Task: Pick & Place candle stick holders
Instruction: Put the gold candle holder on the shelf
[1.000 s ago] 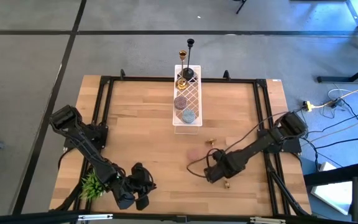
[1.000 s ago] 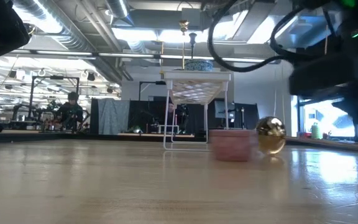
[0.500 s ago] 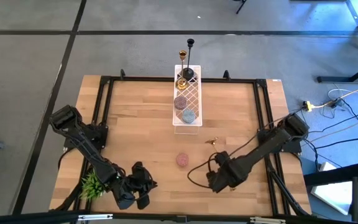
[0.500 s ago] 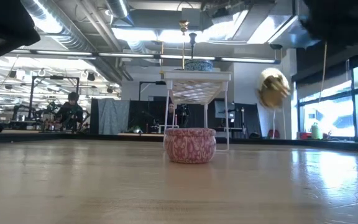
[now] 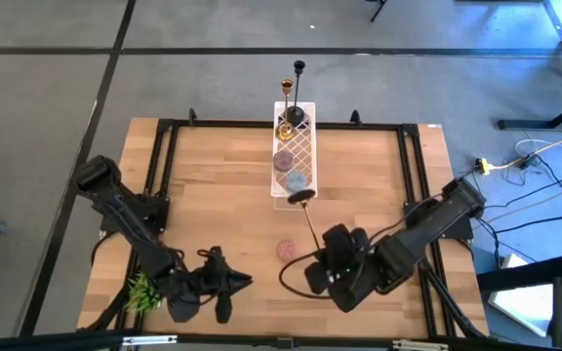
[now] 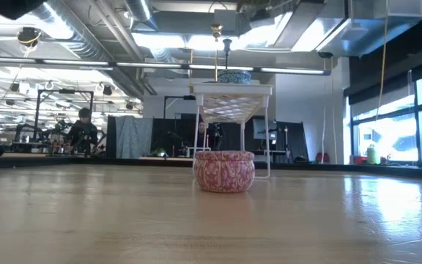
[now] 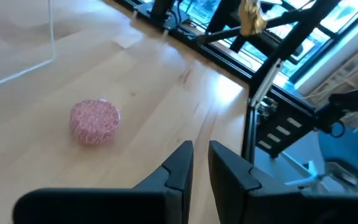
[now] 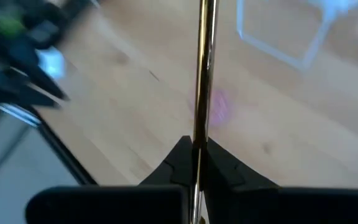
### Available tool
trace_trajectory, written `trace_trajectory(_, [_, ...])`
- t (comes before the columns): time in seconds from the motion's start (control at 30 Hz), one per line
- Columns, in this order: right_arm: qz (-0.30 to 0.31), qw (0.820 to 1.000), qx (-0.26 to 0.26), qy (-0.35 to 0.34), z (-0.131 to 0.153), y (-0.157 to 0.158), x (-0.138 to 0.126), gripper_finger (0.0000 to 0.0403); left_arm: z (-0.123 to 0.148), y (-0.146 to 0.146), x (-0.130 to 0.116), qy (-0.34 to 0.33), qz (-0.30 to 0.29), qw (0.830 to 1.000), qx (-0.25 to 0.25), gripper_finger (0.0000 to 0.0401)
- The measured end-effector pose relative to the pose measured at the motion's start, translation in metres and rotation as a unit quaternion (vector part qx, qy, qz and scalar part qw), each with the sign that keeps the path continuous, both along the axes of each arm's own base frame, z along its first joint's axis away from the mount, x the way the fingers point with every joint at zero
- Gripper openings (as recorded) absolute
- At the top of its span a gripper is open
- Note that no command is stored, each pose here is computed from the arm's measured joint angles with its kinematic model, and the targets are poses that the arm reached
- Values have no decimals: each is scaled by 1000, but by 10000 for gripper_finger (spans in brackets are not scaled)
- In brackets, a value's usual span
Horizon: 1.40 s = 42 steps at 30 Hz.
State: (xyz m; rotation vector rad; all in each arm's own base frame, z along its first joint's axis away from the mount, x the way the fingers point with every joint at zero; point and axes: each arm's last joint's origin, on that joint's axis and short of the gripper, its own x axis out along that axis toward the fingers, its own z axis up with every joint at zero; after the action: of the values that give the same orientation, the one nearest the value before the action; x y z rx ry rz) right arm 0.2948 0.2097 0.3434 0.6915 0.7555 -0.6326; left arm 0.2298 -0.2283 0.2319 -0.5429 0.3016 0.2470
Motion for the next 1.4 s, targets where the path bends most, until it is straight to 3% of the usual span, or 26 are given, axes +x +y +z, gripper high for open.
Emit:
trace_trajectory(0.27, [13, 987, -83, -134, 50, -2, 7, 15, 24, 16, 10, -21, -29, 997, -66, 45])
trace_trajectory(0.37, [42, 973, -146, -174, 71, -3, 12, 15, 35, 20, 17, -52, -47, 992, -102, 45])
trace_trajectory(0.5, [132, 940, -249, -191, 98, -2, 18, 15, 50, 24, 27, -98, -94, 978, -155, 45])
trace_trajectory(0.67, [256, 864, -400, -165, 119, 0, 20, 15, 53, 37, 42, -74, -169, 944, -273, 45])
trace_trajectory(0.77, [312, 809, -482, -125, 126, -1, 18, 15, 53, 46, 49, -54, -200, 927, -312, 45])
trace_trajectory(0.83, [324, 783, -520, -103, 129, -2, 17, 15, 53, 52, 53, -43, -219, 916, -334, 45])
trace_trajectory(0.93, [321, 756, -566, -67, 133, -3, 14, 15, 57, 65, 61, -50, -230, 900, -366, 44])
trace_trajectory(1.1, [320, 694, -645, 12, 138, -4, 10, 15, 70, 96, 76, -111, -213, 884, -401, 31])
trace_trajectory(1.27, [352, 607, -706, 91, 137, 4, 1, 15, 92, 139, 88, -214, -217, 839, -451, 10])
trace_trajectory(1.4, [396, 529, -736, 148, 131, 11, -7, 15, 102, 168, 88, -216, -277, 805, -478, 2])
